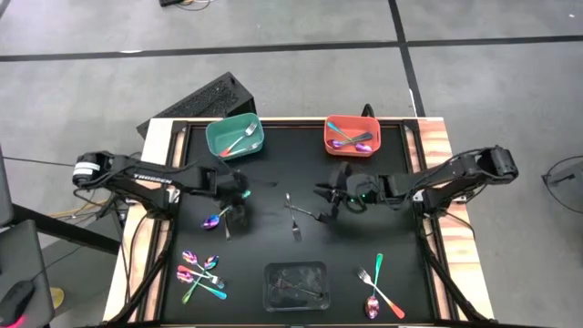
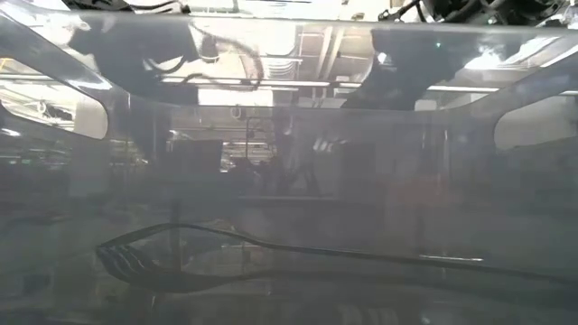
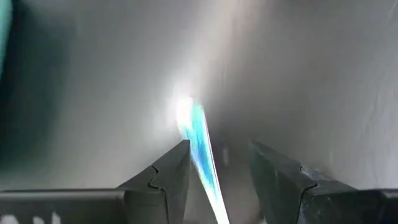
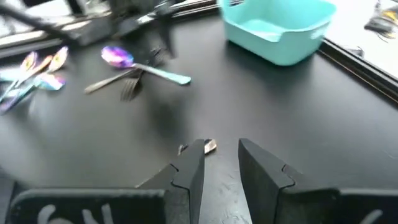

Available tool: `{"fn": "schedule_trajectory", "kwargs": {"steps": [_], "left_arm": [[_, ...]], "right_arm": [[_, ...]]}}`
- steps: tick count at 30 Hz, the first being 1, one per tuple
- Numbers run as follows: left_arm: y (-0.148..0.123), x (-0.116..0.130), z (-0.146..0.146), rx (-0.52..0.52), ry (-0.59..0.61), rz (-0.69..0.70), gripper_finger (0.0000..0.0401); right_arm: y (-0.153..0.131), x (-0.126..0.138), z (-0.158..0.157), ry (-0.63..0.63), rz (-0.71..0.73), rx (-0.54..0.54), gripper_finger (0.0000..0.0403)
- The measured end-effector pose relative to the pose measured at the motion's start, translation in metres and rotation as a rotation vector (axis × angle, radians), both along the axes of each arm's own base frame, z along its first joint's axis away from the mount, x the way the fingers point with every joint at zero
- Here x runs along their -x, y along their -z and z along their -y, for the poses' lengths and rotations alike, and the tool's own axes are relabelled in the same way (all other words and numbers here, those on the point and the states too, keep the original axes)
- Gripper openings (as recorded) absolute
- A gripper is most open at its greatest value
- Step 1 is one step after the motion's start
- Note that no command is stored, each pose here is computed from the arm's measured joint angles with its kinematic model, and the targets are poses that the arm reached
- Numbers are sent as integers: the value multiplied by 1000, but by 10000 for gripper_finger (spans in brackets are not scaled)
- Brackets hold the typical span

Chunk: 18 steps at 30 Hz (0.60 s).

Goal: Sort silverware by color (type)
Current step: Put the black fork into the black bin

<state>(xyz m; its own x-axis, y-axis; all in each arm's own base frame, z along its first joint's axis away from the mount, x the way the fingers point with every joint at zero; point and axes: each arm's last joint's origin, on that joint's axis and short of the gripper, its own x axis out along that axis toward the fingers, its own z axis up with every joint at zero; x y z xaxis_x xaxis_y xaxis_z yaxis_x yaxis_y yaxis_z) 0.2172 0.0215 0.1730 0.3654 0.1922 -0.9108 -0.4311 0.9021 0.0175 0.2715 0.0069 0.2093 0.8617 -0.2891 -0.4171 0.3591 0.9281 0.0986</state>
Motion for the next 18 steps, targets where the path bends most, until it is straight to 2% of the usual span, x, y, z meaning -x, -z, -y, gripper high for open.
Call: {"fn": "schedule_trajectory", "kwargs": {"steps": [6, 13, 18], "left_arm": [[5, 14, 36, 71, -58, -124, 149], [5, 20, 68, 130, -63, -117, 149], [6, 28, 90, 269, -72, -170, 149]], "right_arm": [[0, 1, 6, 131, 32, -58, 116], [0, 1, 11, 151, 35, -63, 116], [0, 1, 11, 149, 32, -57, 117]]}}
